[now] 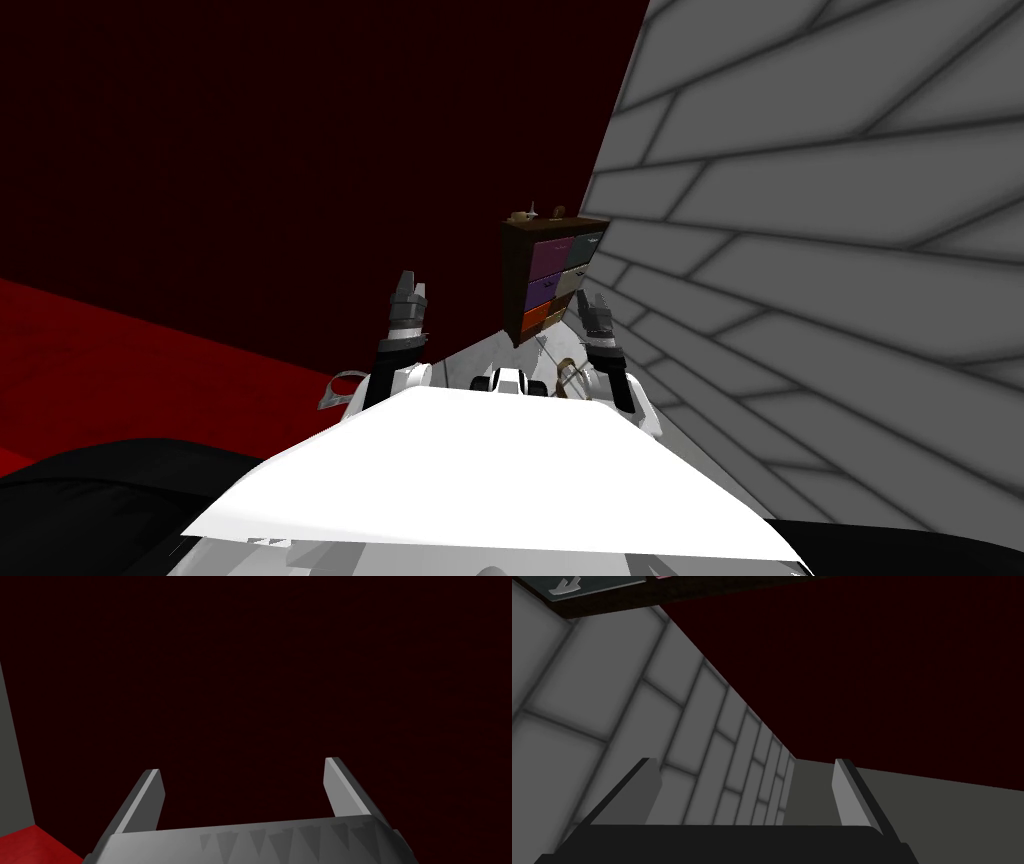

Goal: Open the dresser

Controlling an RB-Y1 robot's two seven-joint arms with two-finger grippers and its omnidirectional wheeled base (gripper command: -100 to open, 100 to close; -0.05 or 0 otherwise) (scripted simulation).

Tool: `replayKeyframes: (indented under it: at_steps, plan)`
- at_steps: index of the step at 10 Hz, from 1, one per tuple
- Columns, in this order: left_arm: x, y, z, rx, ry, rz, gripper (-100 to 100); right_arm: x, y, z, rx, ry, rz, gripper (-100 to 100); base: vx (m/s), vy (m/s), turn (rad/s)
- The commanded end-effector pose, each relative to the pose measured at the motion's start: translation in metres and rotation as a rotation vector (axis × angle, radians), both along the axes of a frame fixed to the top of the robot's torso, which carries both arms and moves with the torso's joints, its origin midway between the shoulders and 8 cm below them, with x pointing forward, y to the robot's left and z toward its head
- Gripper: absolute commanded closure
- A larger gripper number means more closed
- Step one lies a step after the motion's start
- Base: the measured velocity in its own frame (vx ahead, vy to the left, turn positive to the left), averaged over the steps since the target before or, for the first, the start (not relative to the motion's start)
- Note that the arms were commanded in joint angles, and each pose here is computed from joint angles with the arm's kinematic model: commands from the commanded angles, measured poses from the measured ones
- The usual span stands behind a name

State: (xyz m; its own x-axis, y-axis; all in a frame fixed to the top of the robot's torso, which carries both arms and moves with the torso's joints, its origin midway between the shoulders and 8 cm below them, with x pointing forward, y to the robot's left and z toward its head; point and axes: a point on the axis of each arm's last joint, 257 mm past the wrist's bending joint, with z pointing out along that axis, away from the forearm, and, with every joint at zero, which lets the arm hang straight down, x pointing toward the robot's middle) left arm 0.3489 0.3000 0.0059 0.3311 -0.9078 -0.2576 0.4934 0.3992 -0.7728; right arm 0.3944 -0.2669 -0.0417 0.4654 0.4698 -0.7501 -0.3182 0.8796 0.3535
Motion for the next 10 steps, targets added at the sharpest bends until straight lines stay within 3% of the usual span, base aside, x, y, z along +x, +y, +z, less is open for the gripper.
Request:
replayKeyframes:
  at_steps: [1,5,7,10]
  plan:
    - [0.0,0.0,0.0,0.0,0.0,0.0,0,0.004,0.003,-0.009,-0.071,0.003,-0.036,-100,0.043,-0.007,0.014]
    - [0.0,0.0,0.0,0.0,0.0,0.0,0,0.011,0.008,-0.026,-0.178,0.011,-0.082,-100,0.044,-0.008,0.011]
    - [0.0,0.0,0.0,0.0,0.0,0.0,0,0.011,0.008,-0.026,-0.206,0.008,-0.101,-100,0.031,-0.004,0.008]
    - [0.0,0.0,0.0,0.0,0.0,0.0,0,0.018,0.014,-0.045,-0.304,0.018,-0.135,-100,0.049,-0.009,0.017]
